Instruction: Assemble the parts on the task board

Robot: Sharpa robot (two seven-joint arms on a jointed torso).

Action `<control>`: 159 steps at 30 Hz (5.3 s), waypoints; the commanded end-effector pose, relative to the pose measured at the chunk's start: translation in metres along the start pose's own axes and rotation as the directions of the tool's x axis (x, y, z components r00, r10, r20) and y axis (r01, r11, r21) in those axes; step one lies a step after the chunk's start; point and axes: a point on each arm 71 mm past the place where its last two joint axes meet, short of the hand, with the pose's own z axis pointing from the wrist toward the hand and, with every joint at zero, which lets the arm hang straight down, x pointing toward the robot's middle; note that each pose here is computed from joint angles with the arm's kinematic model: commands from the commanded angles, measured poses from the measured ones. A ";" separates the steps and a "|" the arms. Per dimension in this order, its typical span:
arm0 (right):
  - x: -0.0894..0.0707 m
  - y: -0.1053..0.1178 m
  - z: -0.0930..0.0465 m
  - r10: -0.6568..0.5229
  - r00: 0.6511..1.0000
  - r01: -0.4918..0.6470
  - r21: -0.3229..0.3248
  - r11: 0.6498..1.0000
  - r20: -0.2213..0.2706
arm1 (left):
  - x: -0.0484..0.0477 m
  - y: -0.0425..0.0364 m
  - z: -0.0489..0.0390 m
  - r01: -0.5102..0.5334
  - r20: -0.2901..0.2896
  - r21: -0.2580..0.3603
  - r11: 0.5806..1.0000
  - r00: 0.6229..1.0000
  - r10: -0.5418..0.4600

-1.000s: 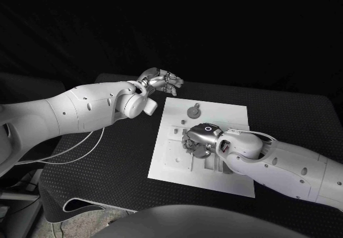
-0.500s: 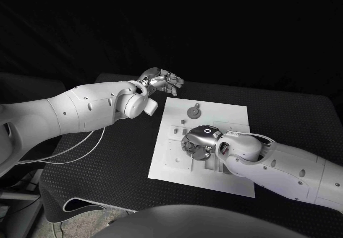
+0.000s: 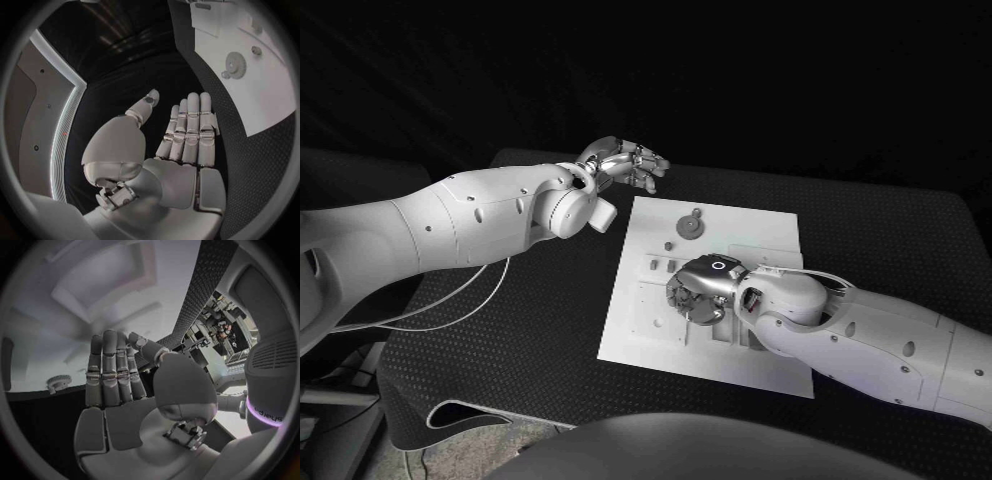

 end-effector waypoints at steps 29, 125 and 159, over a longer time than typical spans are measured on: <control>-0.053 -0.036 -0.058 0.012 0.986 -0.027 0.087 0.996 0.169 | -0.0037 -0.0007 -0.0015 0.004 -0.007 0.004 1.000 1.000 -0.004; -0.083 -0.064 -0.078 0.025 0.979 -0.063 0.184 0.981 0.203 | -0.0092 0.0010 -0.0007 -0.006 0.005 0.008 1.000 1.000 0.006; -0.019 0.032 -0.001 0.020 0.999 -0.017 -0.076 0.997 0.037 | -0.0010 -0.0009 0.0040 -0.003 -0.008 0.013 1.000 1.000 0.004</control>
